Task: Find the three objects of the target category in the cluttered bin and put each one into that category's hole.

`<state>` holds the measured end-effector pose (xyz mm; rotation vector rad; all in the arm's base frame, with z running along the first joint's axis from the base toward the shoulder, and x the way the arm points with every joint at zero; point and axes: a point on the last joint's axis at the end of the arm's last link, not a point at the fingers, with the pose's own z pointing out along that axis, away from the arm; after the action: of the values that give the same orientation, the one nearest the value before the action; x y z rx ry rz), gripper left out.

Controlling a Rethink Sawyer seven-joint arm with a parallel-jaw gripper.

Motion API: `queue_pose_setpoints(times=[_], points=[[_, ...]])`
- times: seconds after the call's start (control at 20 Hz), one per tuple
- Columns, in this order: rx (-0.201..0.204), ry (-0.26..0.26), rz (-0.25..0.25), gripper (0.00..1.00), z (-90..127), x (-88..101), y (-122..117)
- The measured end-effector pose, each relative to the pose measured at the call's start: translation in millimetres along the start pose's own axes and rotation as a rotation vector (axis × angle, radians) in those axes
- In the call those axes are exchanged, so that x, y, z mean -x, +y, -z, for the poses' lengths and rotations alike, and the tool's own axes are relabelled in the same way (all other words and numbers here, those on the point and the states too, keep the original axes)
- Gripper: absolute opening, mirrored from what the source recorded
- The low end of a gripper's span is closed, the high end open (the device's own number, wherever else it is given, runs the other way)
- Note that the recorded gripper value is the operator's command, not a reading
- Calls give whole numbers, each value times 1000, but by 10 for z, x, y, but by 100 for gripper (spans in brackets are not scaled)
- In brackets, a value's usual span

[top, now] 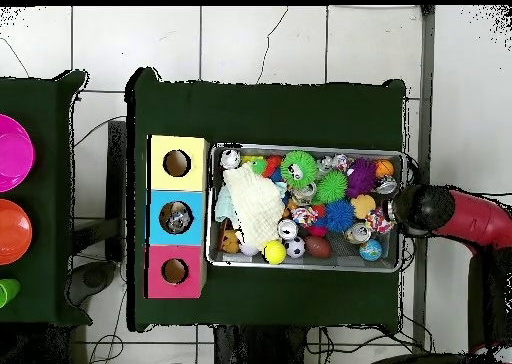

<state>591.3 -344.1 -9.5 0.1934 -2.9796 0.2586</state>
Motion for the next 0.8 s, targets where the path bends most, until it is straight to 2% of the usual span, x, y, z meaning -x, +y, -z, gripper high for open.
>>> queue_pose_setpoints(times=[0.55, 0.8], points=[[21, 92, 0, 100, 11, 27, -6], [25, 114, -1, 100, 1, 53, -10]])
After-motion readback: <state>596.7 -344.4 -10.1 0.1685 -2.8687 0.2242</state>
